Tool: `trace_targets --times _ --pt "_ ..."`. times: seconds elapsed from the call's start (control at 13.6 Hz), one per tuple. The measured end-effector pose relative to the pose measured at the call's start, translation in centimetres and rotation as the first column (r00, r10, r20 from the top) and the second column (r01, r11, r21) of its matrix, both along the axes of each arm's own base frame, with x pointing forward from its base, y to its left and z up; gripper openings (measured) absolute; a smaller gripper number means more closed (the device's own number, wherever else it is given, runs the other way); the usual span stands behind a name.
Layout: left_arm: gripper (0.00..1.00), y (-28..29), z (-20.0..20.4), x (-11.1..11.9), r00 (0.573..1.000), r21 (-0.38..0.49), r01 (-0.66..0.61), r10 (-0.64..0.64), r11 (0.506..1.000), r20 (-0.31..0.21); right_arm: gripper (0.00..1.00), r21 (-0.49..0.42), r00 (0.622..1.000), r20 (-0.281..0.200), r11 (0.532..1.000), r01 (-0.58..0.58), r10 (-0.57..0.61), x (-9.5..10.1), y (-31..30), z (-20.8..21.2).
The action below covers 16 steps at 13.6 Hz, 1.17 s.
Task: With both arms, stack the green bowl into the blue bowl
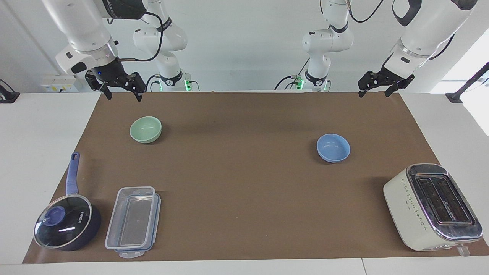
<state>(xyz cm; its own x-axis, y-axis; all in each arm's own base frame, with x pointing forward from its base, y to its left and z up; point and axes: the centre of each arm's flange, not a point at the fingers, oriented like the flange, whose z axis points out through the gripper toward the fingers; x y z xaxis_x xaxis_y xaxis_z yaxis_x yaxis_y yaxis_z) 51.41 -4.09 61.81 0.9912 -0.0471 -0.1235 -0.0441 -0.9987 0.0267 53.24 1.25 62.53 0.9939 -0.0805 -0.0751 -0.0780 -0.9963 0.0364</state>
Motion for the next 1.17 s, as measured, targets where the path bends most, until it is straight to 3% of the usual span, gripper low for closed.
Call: trace_targets --times 0.81,1.17 --pt "1.0 -0.1 0.1 0.1 1.0 0.0 0.001 -0.001 1.0 0.009 1.0 0.0 1.0 -0.004 1.0 0.006 -0.006 0.0 -0.3 -0.3" --pt "1.0 0.0 -1.9 1.0 0.999 -0.001 -0.004 0.004 1.0 0.053 1.0 0.0 1.0 0.012 1.0 0.005 -0.005 0.2 -0.3 -0.2"
